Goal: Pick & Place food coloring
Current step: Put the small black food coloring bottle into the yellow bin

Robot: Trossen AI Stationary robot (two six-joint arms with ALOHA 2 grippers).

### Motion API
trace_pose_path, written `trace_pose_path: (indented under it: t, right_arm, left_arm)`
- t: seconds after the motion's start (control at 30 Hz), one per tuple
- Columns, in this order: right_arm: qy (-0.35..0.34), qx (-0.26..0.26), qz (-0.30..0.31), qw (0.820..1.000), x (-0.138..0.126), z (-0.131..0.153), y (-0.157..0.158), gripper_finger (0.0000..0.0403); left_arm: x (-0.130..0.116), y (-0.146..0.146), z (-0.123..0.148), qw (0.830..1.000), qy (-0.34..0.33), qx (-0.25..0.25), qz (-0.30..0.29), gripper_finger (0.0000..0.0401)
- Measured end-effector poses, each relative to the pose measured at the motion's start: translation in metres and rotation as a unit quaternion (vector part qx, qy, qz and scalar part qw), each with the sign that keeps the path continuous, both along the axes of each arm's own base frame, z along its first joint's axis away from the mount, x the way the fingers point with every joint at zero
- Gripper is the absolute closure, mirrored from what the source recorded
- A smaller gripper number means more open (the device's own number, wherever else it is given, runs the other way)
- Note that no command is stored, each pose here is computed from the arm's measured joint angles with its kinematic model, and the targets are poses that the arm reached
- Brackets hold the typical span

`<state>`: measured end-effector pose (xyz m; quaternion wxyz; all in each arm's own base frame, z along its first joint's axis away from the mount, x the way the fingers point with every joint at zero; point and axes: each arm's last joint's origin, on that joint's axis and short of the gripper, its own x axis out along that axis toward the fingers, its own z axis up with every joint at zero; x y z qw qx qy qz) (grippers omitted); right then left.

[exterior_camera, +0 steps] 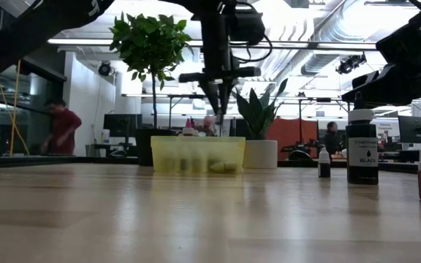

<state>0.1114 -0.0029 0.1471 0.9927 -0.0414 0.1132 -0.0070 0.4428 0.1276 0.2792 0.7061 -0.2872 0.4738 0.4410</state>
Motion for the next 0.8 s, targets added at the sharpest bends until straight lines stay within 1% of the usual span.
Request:
trace_pose_path:
  t: [0.07, 0.2, 0.33, 0.43, 0.57, 0.67, 0.8]
  right_arm:
    - [0.000, 0.000, 0.000, 1.000, 0.000, 0.000, 0.000, 0.0402]
    - [0.000, 0.000, 0.000, 1.000, 0.000, 0.000, 0.000, 0.0402]
    - [0.000, 0.000, 0.000, 1.000, 0.000, 0.000, 0.000, 0.0402]
    - [0.000, 0.000, 0.000, 1.000, 0.000, 0.000, 0.000, 0.0402]
    - [0.000, 0.000, 0.000, 1.000, 0.000, 0.000, 0.000, 0.0402]
    - [0.000, 0.000, 0.000, 1.000, 0.000, 0.000, 0.000, 0.0402]
    - [0.000, 0.000, 0.000, 1.000, 0.000, 0.000, 0.000, 0.0402]
  left_arm:
    - [-0.004, -0.001, -0.003, 1.000, 0.014, 0.001, 0.025, 0.0351]
    - [-0.010, -0.007, -0.009, 0.997, 0.016, 0.003, 0.069, 0.0351]
    - [-0.015, -0.013, -0.018, 0.994, 0.002, 0.011, 0.112, 0.0351]
    - [-0.018, -0.018, -0.028, 0.991, -0.020, 0.014, 0.133, 0.0351]
    - [-0.026, -0.022, -0.043, 0.988, -0.029, 0.019, 0.148, 0.0351]
    - [-0.033, -0.024, -0.054, 0.985, -0.022, 0.014, 0.169, 0.0351]
    - [-0.037, -0.024, -0.063, 0.984, -0.018, 0.013, 0.179, 0.0351]
